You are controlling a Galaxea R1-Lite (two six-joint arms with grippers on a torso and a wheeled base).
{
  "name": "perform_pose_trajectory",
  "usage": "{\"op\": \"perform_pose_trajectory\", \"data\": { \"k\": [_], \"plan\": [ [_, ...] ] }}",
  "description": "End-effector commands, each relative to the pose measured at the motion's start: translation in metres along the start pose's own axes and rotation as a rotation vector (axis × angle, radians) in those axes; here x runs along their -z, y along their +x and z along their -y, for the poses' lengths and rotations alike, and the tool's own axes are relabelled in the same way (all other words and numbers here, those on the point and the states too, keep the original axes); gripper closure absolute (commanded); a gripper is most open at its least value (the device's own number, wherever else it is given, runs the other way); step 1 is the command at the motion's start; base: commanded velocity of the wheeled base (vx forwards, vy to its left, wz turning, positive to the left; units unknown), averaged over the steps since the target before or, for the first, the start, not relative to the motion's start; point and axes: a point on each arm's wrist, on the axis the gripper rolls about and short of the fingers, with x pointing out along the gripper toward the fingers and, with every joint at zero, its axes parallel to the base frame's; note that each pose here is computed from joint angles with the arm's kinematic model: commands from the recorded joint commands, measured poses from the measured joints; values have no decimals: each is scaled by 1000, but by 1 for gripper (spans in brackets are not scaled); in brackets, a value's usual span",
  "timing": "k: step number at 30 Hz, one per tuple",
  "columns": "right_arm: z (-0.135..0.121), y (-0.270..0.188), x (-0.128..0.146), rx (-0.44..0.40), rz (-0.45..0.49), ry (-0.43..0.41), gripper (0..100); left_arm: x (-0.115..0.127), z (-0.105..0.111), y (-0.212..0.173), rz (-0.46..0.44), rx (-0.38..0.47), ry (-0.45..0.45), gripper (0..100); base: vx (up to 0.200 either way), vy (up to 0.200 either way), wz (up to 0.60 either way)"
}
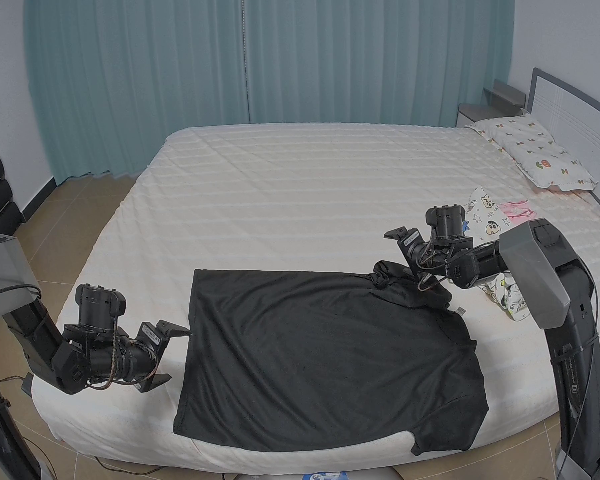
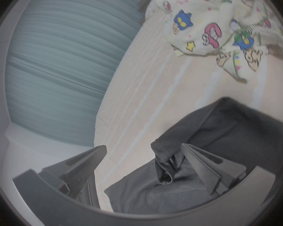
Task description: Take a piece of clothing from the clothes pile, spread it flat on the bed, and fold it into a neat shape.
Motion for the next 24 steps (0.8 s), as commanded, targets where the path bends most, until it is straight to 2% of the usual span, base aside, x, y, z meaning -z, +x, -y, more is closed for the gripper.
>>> {"op": "perform_pose_trajectory", "data": {
  "k": [1, 10, 17, 24],
  "plan": [
    [16, 21, 8, 38, -18, 33, 0, 0, 0, 0, 0, -1, 0, 0, 0, 0, 0],
    [14, 19, 9, 40, -21, 64, 0, 0, 0, 0, 0, 0, 1, 0, 0, 0, 0],
    [12, 19, 8, 33, -24, 123, 0, 0, 0, 0, 1, -1, 1, 0, 0, 0, 0],
    [13, 23, 14, 24, -27, 120, 0, 0, 0, 1, 0, -2, 1, 0, 0, 0, 0]
  ]
}}
